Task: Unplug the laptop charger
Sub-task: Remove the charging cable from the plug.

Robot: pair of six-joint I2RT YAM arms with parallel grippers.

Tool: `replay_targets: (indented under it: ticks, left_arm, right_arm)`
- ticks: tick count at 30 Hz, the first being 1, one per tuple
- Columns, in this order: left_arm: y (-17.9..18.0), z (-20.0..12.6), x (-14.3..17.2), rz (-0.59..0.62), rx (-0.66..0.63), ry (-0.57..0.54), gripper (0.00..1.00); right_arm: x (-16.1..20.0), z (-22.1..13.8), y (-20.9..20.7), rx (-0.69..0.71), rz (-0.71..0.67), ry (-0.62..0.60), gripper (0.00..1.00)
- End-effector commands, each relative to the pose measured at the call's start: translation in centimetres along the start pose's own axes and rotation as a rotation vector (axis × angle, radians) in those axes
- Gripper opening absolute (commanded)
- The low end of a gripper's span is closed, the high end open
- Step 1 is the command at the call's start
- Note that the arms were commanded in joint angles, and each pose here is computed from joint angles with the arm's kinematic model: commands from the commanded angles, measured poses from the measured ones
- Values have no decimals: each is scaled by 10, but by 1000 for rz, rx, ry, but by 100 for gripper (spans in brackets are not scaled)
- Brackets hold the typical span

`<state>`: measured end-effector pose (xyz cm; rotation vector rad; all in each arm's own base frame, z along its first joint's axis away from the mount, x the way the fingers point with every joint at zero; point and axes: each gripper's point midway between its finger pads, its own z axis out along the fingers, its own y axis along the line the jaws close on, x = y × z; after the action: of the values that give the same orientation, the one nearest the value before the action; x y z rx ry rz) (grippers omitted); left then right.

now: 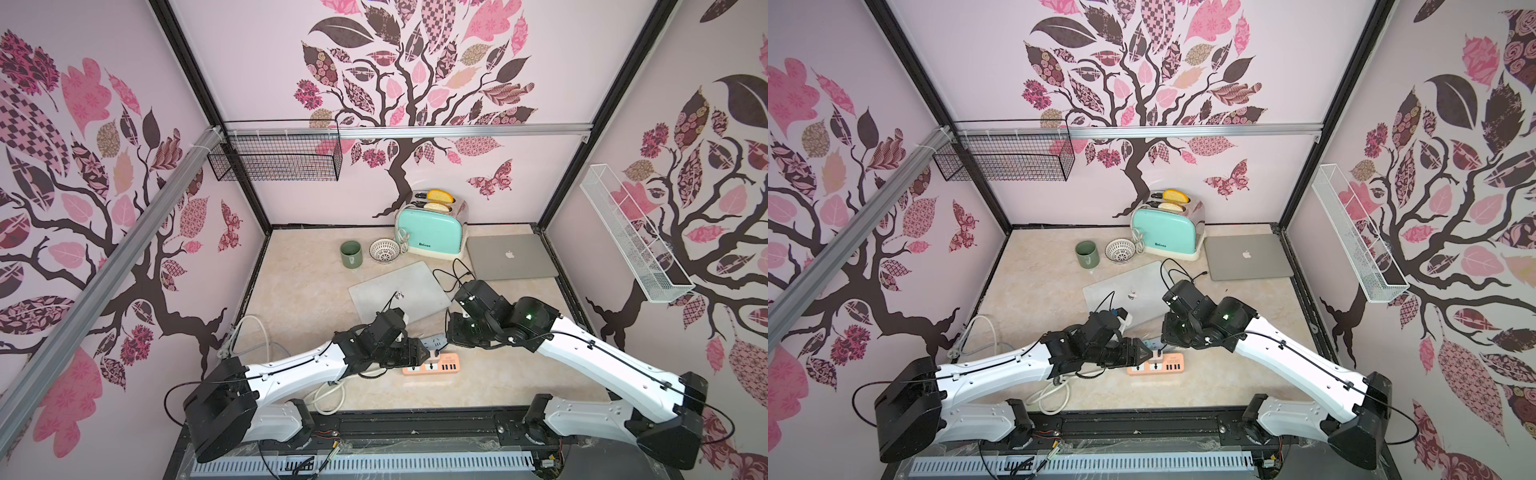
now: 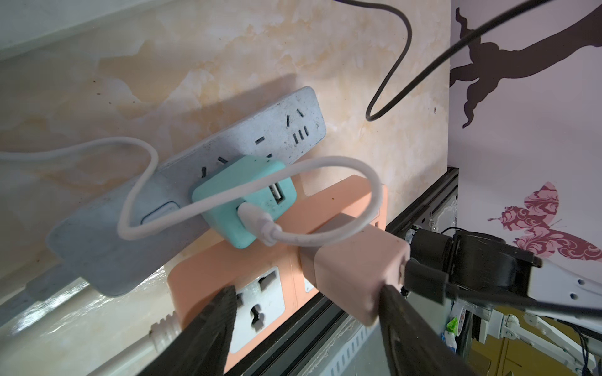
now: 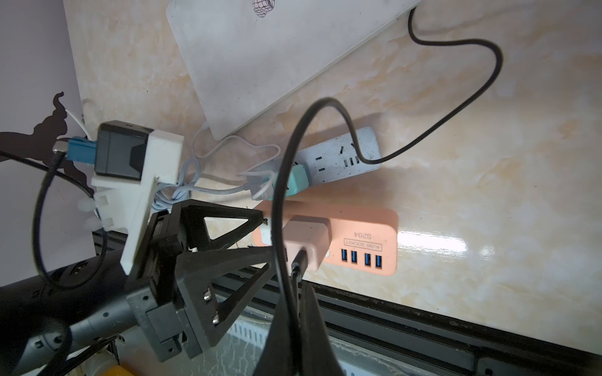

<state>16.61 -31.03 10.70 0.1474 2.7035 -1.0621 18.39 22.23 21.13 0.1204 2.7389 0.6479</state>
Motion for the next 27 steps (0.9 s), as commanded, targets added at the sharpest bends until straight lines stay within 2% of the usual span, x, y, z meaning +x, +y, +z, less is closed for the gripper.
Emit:
replay_targets:
  ticks: [1,11,20,27]
  left_arm:
    - [81,1,46,-38,-298,152,71]
    - [83,5,48,-42,-293,155,71]
    - [91,7,56,-37,-318,182,71]
    - [102,17,68,-39,-348,204,71]
  right_arm:
    - [-40,-60,14,-81,22,-227,0]
    - [-35,-61,-4,-31,48,-235,0]
    - [-9,-7,-16,-38,96,-121,0]
    - [6,17,-28,-4,102,-60,0]
